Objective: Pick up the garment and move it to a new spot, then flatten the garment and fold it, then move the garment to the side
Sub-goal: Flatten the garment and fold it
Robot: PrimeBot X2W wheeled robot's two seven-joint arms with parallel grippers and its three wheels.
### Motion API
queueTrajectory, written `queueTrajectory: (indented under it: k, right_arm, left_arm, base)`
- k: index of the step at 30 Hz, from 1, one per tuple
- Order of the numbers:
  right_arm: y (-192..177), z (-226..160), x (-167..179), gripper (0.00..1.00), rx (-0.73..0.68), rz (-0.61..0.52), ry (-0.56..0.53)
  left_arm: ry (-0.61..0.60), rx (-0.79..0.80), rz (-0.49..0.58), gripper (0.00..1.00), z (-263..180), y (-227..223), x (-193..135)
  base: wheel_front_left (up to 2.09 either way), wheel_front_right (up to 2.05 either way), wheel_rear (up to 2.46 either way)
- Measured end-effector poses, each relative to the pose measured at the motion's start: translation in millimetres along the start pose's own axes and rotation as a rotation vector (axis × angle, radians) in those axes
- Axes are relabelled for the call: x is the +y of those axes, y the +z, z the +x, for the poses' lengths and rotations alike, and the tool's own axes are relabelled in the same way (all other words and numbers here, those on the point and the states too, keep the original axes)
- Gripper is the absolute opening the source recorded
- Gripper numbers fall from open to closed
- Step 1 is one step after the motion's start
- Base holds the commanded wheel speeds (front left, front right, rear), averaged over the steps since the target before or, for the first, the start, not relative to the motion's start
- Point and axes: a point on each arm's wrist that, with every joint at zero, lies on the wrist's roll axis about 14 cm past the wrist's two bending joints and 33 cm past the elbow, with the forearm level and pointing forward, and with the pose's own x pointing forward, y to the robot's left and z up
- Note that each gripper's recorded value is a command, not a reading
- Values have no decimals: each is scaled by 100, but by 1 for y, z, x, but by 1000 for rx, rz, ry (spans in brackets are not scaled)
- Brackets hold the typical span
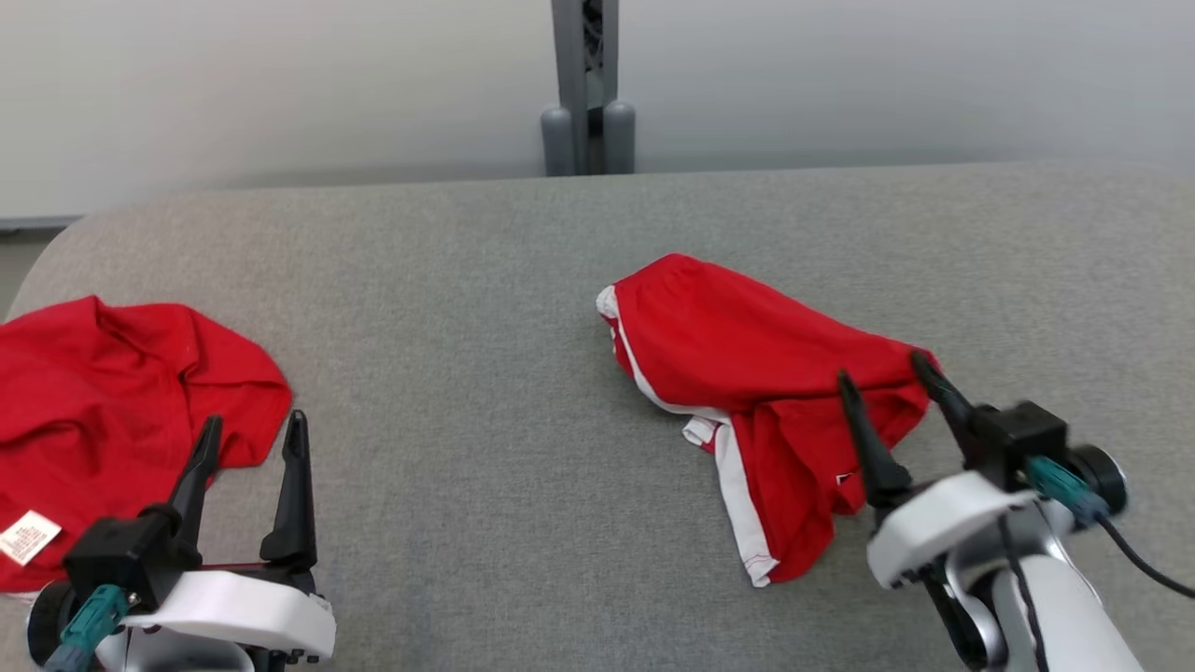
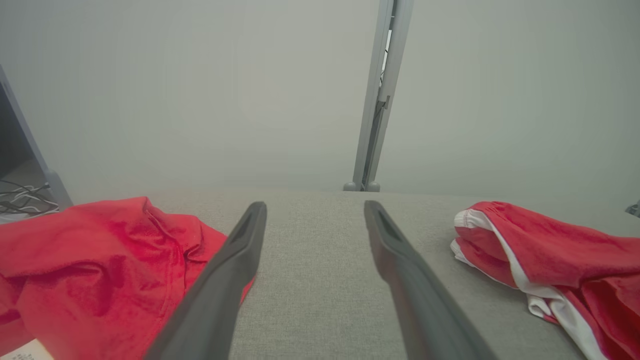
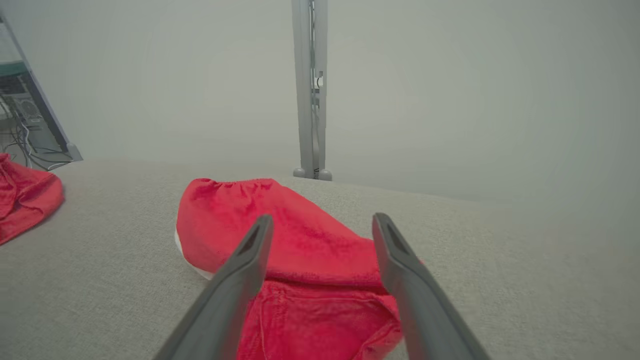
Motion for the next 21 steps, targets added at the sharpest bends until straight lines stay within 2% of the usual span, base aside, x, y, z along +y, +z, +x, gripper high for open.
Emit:
queueTrajectory:
  k: [11,19,20,21]
  right_arm:
    - [-29,78,84,100,138,-127,323]
    - [-72,97,115,100,279,-172,435]
    - [-78,96,115,94,307,-184,437]
    - [-81,97,113,48,317,-192,436]
  left_arm:
    - [46,59,-30,100,14,-30,16]
    - [92,78,-27,100,15,-43,31]
    - [94,79,-25,100,15,-43,32]
    - [92,81,-25,100,16,-44,32]
  base:
    - [0,0,0]
    - [0,0,0]
    - [0,0,0]
    - [0,0,0]
